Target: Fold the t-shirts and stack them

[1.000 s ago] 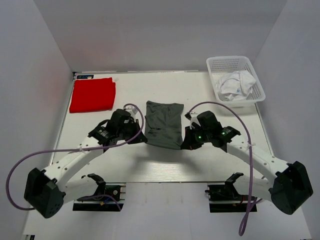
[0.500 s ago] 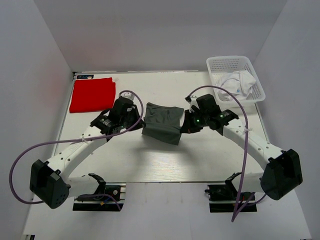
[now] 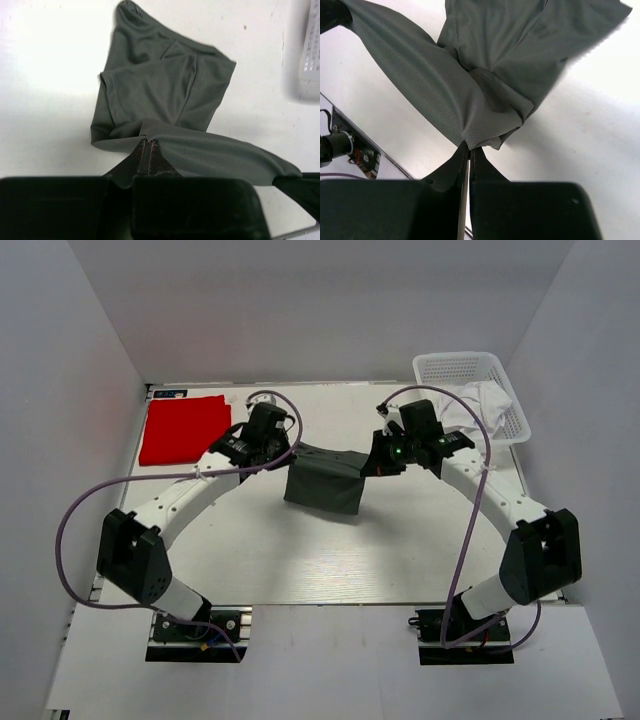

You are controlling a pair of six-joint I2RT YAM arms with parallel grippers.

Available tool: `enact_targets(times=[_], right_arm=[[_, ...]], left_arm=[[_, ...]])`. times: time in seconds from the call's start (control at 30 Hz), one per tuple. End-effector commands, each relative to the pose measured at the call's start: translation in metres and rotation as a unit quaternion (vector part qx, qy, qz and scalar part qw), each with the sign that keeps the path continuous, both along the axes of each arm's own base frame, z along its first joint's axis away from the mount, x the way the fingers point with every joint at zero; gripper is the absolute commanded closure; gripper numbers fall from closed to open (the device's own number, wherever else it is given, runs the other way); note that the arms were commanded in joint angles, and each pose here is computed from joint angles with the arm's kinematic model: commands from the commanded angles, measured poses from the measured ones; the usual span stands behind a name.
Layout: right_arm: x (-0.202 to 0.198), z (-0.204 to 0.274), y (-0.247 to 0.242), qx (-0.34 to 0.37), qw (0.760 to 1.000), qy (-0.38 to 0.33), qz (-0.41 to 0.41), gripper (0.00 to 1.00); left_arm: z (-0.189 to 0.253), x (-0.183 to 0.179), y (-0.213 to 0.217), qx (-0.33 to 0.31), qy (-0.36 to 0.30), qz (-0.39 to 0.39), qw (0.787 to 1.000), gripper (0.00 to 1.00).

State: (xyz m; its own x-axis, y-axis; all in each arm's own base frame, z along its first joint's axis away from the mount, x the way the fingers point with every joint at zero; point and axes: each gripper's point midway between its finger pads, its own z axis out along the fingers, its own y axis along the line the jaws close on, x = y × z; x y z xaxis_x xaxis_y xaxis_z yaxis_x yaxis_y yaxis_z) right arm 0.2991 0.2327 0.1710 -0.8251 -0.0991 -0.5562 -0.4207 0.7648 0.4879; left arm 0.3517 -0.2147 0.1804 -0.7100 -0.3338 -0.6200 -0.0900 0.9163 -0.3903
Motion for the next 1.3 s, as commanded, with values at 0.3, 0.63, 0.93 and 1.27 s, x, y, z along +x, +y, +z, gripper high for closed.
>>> enact_targets(times=[0.3,0.63,0.93,1.27], right_arm=[[0.068,-0.003,-0.018,0.002,1.000,-0.010,-0.020,1.00],[0.137,-0.042,-0.022,0.017,0.999,0.004,-0.027,1.00],[0.266,-0.024,-0.020,0.020,0.988,-0.124,-0.088,0.10],[0.186,-0.031,0.007,0.036,0.992,-0.119,-0.030,0.10]], left_arm=[[0.008,0.094,0.023,0.039,-0.038,0.039,0.998,1.00],[-0.037,0.163,0.009,0.047,-0.019,0.033,0.998,1.00],[0.014,0.269,-0.026,-0.005,-0.138,-0.025,0.990,0.00],[-0.012,0.197,-0.046,-0.028,-0.115,-0.114,0.986,0.00]])
